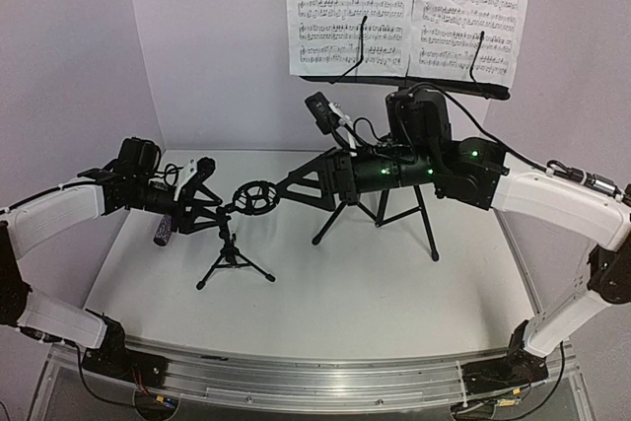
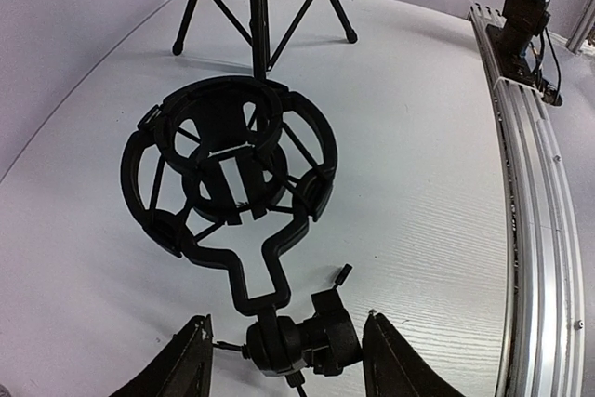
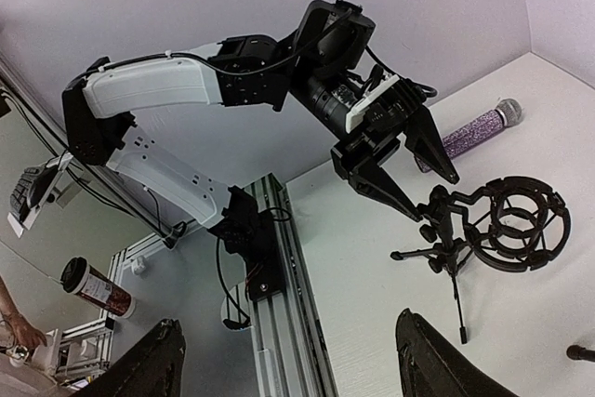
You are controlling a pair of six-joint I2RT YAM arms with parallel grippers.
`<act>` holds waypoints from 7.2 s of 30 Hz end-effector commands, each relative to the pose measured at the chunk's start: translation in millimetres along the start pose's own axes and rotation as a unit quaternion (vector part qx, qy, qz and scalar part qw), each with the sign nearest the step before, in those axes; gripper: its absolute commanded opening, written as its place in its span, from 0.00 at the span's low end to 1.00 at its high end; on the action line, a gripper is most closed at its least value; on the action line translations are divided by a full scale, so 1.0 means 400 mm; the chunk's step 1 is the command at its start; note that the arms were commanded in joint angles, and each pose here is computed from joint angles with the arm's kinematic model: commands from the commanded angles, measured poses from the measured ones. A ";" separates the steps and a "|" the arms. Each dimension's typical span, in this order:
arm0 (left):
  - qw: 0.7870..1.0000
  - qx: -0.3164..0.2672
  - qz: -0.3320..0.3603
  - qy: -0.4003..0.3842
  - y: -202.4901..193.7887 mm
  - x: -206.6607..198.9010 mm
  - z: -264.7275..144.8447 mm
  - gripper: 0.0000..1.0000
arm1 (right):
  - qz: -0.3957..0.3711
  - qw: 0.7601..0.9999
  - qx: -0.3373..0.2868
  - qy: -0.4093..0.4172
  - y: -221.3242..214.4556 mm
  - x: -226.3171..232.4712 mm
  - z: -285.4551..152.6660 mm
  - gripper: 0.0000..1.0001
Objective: Set up the instrument practice props
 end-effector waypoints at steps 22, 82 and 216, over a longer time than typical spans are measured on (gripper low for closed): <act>0.999 -0.034 -0.040 -0.006 0.041 0.020 0.002 0.00 | 0.016 0.999 0.034 -0.036 -0.059 -0.089 0.080 0.75; 0.988 -0.148 0.038 0.004 0.197 -0.018 -0.102 0.00 | -0.253 0.933 0.144 -0.210 -0.404 -0.604 0.480 0.00; 0.954 -0.120 -0.117 0.247 0.145 -0.083 -0.012 0.00 | 0.156 0.951 -0.157 -0.215 -0.212 -0.279 0.456 0.00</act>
Point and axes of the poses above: each gripper's point midway between its finger pads, its own z axis out along the fingers, its own x axis along the line the jaws close on, y = z × x, the point moved 8 cm from there along -z, back along the fingers, and after that the axes turned 13 degrees about z, right-handed, at the moved point
